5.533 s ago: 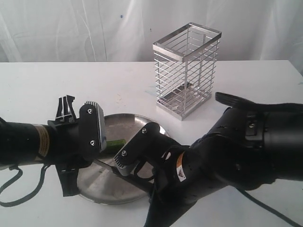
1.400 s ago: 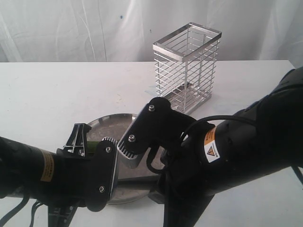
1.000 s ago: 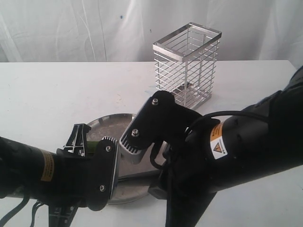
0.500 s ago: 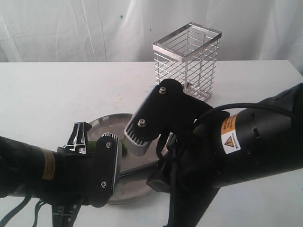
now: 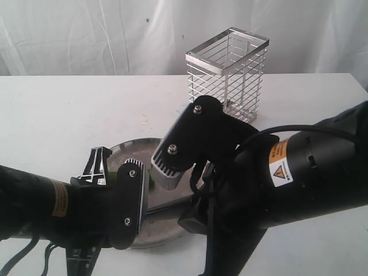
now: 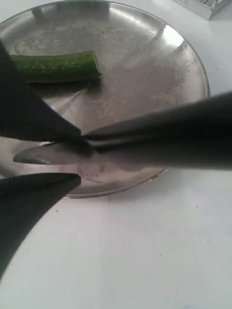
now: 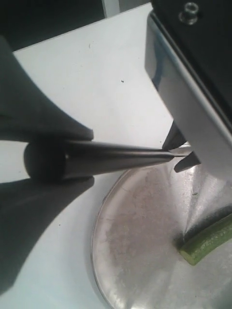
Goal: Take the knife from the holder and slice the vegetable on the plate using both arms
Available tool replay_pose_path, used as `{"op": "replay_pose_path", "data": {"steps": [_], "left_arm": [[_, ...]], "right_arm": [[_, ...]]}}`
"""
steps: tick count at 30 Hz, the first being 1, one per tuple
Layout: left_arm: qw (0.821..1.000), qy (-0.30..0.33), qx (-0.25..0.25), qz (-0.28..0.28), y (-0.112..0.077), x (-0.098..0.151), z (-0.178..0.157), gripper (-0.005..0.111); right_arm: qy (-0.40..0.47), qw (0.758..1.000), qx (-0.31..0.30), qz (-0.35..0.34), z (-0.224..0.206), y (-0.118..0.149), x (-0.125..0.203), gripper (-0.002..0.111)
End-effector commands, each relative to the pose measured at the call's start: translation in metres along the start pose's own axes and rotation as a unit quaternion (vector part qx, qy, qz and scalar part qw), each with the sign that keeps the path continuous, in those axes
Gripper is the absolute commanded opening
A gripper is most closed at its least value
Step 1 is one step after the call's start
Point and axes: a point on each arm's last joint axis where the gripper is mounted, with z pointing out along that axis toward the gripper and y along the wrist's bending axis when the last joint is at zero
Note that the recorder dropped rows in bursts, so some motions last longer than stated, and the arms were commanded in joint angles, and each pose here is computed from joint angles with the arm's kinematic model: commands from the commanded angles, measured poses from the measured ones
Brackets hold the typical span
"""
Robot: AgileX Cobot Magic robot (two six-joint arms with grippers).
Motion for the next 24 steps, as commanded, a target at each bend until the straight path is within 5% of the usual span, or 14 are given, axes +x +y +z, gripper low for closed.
{"op": "replay_pose_path", "data": {"steps": [1,5,11,24], "left_arm": [[1.000,0.002,0.008,-0.009,-0.004,0.001,0.002,0.029],[1.000,0.012,0.018,-0.009,-0.005,0.003,0.009,0.026],[1.000,-0.001,0.005,-0.008,-0.003,0.000,0.017,0.000],[0.999,0.024,0.028,0.002,-0.007,0.005,0.014,0.000]], "right_arm": [[-0.022,1.000,0.006,-0.002,-0.007,-0.001,-0.004,0.000],[-0.024,1.000,0.006,-0.002,-0.009,-0.001,-0.004,0.000],[-0.022,1.000,0.004,-0.001,-0.009,-0.001,-0.004,0.000],[0.007,1.000,-0.005,-0.005,-0.009,0.001,0.002,0.000]]}}
